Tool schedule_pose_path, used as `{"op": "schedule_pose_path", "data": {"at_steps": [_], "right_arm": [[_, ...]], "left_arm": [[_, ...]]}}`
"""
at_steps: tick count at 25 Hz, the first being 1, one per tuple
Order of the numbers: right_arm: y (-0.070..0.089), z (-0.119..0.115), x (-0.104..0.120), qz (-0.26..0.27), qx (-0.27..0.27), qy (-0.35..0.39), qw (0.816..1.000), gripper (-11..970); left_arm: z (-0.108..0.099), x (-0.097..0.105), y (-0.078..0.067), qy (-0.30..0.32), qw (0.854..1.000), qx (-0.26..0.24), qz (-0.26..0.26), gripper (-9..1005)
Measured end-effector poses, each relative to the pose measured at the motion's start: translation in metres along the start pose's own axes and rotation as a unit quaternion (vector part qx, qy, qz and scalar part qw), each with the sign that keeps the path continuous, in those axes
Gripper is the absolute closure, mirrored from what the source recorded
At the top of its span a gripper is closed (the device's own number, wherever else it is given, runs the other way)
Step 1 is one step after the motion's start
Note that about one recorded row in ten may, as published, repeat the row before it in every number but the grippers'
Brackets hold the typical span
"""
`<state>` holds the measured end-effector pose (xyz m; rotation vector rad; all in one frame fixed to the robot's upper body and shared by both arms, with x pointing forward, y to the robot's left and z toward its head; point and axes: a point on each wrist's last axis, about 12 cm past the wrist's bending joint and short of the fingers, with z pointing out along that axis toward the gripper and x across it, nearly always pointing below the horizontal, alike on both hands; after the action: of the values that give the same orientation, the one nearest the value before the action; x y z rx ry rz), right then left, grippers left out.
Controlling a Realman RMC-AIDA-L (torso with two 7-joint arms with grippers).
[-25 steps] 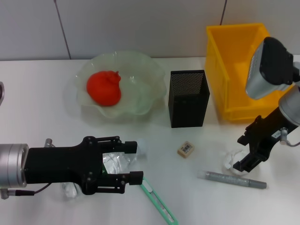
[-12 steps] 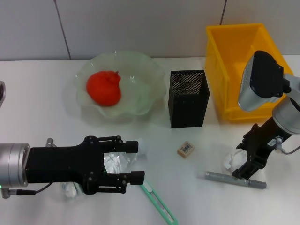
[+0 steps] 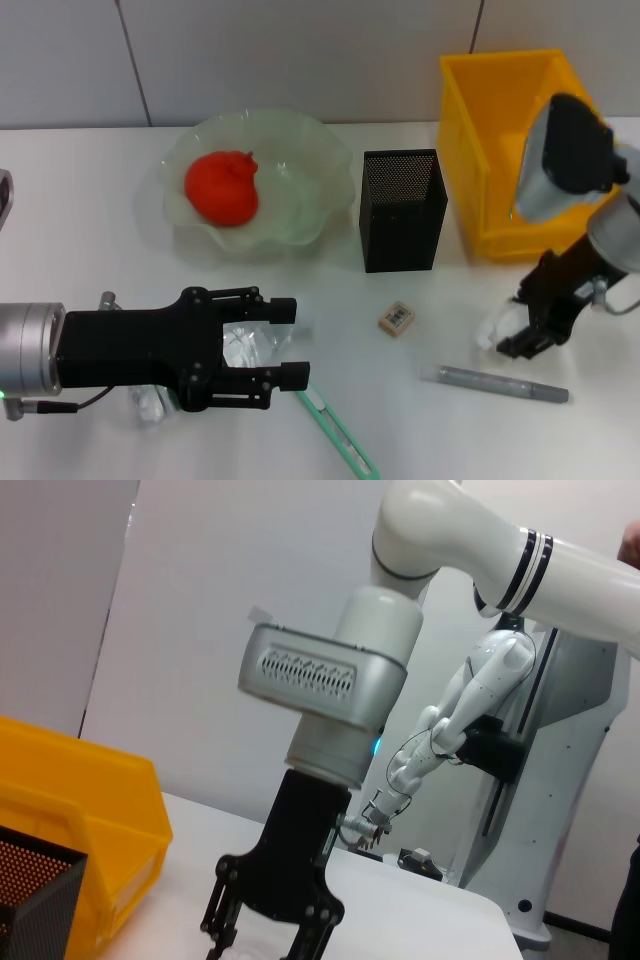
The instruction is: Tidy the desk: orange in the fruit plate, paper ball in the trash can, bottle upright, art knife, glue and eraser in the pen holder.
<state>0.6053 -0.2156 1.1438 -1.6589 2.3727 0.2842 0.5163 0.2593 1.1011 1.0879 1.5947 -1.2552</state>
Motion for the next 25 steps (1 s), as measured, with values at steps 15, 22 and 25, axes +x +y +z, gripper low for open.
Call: {"op": "schedule_pose_path", "data": {"at_steps": [15, 22, 25], "right_arm": [[-0.055, -0.14, 0.022, 0.177, 0.19, -0.217, 0.941, 395], [-0.089, -0.107, 0.034, 0.237, 0.239, -0.239, 0.911, 376], [-0.093, -0.098, 0.029, 0.228, 0.242, -0.249, 0.91, 368]], "left_arm": [[0.0, -0.001, 0.001, 0.001, 1.0, 0.001, 0.003, 229], [0.0, -0.001, 0.0, 0.0, 1.0, 0.002, 0.001, 229], [0.001, -0.001, 0.0, 0.0, 1.0, 0.002, 0.001, 229]]}}
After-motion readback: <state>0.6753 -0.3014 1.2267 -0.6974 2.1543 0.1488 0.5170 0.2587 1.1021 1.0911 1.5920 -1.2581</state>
